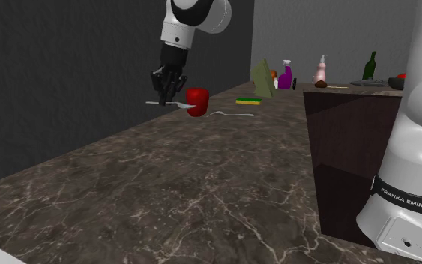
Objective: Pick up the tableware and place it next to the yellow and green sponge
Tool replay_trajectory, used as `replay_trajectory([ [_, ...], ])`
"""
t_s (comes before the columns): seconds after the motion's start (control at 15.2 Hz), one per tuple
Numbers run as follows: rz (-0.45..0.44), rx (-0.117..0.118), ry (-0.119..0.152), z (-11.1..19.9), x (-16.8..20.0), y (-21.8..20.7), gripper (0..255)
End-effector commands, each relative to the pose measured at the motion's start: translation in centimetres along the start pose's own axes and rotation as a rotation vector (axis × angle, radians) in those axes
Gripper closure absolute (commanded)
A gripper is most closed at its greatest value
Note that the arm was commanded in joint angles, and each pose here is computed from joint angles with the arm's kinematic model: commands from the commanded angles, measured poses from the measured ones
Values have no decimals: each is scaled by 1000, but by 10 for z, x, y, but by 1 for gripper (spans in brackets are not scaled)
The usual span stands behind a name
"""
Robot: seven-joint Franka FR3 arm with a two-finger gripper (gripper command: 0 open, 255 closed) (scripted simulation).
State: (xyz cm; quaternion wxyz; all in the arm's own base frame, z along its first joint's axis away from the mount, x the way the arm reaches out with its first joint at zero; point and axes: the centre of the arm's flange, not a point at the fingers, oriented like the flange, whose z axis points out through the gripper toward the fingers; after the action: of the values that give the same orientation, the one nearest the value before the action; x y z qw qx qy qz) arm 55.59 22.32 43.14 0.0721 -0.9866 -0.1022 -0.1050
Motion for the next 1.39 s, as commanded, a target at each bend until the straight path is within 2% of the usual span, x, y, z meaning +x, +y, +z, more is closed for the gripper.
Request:
replay_trajectory([
  [0.0,-1,0,0,-2,-9,27,255],
  [1.32,-1,0,0,-47,-64,281,255],
])
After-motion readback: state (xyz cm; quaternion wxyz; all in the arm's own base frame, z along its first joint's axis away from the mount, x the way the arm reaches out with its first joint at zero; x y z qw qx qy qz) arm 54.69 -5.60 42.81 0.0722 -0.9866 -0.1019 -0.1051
